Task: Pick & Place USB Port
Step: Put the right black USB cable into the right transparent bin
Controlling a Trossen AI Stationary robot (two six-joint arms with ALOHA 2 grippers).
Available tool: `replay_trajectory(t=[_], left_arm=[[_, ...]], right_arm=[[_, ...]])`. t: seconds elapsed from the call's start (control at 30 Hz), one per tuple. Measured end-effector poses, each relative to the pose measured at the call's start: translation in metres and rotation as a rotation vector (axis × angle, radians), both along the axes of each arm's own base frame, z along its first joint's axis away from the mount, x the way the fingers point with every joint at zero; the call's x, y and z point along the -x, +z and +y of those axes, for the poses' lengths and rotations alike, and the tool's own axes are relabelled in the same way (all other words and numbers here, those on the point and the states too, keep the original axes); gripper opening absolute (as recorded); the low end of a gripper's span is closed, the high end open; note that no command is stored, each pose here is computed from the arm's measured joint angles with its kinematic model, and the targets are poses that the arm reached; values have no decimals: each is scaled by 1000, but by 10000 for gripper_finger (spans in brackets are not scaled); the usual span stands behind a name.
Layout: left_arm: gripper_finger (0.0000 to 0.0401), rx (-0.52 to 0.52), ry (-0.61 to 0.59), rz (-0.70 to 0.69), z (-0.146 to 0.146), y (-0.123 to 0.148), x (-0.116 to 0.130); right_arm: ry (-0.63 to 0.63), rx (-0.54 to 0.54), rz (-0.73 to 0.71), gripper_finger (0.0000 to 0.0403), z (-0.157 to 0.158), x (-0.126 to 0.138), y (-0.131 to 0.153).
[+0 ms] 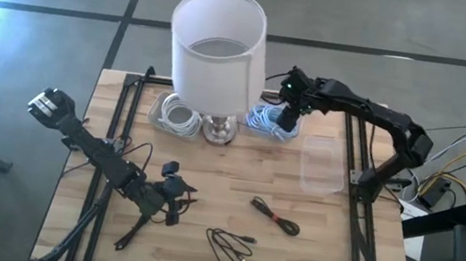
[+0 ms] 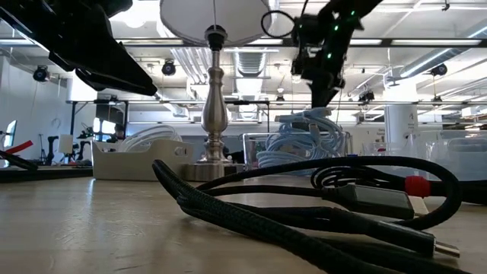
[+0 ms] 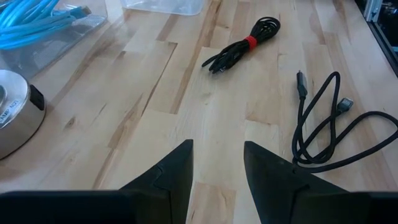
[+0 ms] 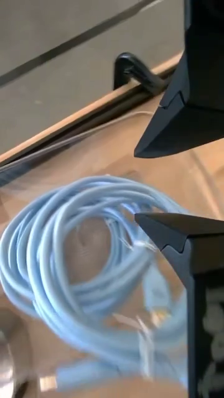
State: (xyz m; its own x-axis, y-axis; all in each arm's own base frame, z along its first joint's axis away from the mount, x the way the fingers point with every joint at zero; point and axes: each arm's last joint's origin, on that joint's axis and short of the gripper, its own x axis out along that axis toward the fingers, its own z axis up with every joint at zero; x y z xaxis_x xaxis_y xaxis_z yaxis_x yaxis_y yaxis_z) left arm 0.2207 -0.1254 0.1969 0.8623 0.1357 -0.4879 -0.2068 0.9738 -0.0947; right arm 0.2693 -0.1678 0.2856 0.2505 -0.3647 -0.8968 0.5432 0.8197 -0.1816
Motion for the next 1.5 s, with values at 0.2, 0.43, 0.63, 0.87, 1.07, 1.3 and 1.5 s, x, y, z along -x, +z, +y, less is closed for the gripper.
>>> replay_trajectory(t=[0.2,0.43,0.63,0.87,1.07,1.3,1.5], left_arm=[[145,0,0,0,0,0,0],[145,0,0,0,0,0,0],[145,0,0,0,0,0,0],[145,-7,-4,1,0,0,0],[145,-48,44,-23,2,1,-1],[145,-53,78,-34,6,2,-3],[145,-51,91,-37,9,2,-5]], right_arm=[[-53,-46,-15,148,31,20,22],[-101,-205,-33,149,85,41,26],[-5,-296,-31,138,142,51,13],[117,-405,-192,117,218,39,-21],[329,-468,-297,109,279,15,-57],[324,-393,-3,109,306,0,-102],[259,-292,173,109,314,-17,-123]])
